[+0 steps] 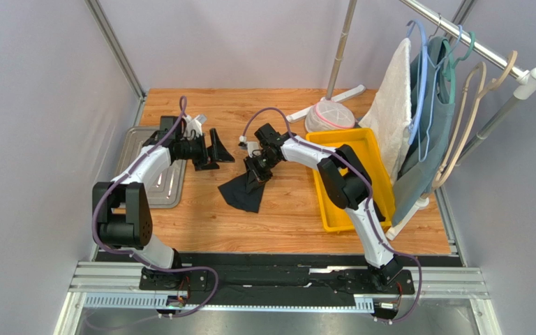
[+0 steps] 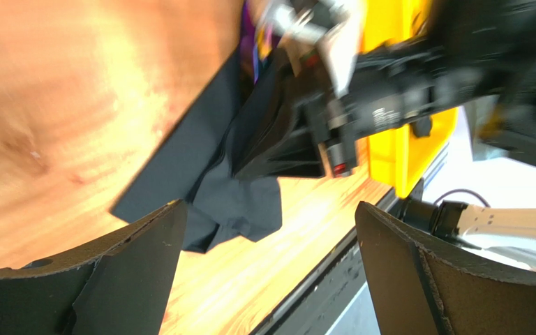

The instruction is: Place the utensils on the paper napkin and roll it up

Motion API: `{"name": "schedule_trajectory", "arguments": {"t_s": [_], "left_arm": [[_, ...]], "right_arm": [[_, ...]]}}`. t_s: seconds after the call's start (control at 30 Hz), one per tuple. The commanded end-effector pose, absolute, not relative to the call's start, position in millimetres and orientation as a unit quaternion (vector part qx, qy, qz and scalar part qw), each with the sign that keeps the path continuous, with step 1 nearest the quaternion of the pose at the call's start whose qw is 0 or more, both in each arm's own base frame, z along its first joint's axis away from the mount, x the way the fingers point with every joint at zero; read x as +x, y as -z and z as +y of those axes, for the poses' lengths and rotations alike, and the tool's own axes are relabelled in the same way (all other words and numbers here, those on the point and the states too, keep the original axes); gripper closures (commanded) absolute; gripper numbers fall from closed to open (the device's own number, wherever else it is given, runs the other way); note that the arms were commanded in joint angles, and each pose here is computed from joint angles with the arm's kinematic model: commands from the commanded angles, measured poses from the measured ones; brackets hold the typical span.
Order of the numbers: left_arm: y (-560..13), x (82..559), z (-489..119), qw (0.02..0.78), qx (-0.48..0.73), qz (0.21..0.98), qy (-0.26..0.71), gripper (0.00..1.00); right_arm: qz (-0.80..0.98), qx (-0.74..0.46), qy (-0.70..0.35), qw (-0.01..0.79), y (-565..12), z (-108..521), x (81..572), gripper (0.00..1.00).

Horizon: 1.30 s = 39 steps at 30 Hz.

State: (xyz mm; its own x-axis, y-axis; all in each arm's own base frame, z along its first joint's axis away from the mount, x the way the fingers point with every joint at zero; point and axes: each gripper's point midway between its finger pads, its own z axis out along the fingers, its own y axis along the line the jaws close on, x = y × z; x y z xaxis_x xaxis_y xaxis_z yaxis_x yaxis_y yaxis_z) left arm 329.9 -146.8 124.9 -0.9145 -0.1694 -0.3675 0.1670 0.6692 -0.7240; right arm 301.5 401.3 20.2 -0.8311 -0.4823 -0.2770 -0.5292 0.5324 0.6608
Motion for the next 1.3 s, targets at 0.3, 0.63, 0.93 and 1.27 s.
{"name": "schedule_trajectory", "arguments": {"t_s": [0.3,0.63,0.93,1.27], "left_arm": [[-234.8,377.8,-89.6,0.441,0.123,0.824,0.334,0.01],[-275.7,341.4,-76.4,0.466,0.175,0.827,0.26,0.02],[-187.5,250.5,-184.3,0.32,0.143,0.803,0.483,0.39],[-98.5,273.8,-216.4,0.191,0.024,0.85,0.49,1.0]], "right_arm": [[0.877,-0.334,-0.344,-0.034,11.9,365.2,290.6,0.93],[0.881,-0.319,-0.346,-0.037,12.4,366.8,289.7,0.93],[0.877,-0.317,-0.36,-0.042,13.6,369.6,287.7,0.93],[0.88,-0.293,-0.369,-0.051,15.6,373.0,285.9,0.93]]}}
